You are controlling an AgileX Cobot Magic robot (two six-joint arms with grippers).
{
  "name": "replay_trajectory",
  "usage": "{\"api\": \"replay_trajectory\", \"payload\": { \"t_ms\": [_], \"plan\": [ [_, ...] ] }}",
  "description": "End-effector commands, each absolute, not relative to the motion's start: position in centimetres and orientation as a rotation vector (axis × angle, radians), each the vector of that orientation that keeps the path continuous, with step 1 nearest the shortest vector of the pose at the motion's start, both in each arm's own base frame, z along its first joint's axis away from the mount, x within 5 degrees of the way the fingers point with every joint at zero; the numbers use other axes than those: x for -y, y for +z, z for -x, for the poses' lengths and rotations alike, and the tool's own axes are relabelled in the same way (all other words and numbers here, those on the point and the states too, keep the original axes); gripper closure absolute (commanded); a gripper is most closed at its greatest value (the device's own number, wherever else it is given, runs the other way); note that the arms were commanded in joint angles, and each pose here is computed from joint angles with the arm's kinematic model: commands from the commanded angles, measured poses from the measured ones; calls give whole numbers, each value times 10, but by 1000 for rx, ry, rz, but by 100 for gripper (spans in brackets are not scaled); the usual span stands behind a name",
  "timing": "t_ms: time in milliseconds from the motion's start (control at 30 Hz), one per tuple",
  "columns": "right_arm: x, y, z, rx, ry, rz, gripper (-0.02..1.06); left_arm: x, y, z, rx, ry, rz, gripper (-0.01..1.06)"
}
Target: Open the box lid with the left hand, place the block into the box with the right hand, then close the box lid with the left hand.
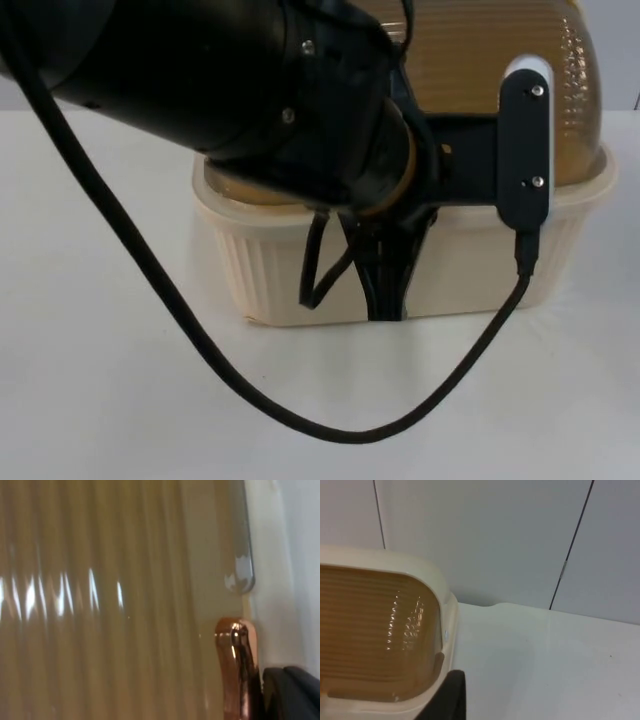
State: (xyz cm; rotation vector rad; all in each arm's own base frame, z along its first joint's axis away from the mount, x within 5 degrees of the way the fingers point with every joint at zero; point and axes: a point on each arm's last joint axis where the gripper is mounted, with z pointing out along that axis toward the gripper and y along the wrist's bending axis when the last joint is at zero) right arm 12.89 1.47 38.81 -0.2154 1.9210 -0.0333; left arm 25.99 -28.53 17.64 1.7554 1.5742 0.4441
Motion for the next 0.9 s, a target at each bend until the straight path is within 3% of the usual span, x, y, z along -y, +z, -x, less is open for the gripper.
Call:
{"api": "replay_trajectory", "payload": {
  "t_ms": [0, 400, 567, 867],
  "plan": [
    [-14, 392, -128, -1895, -46, 222, -1, 285, 180, -262, -1566, 471, -1741, 105],
    [-14, 392, -128, -1895, -46, 222, -1, 282, 190, -271, -1481, 613, -1661, 105],
    [-14, 392, -128, -1896, -43, 221, -1, 282, 198, -276, -1341, 748, -1667, 105],
    [-14, 391, -128, -1902, -44, 222, -1, 275, 213, -296, -1371, 767, -1589, 105]
  ]
}}
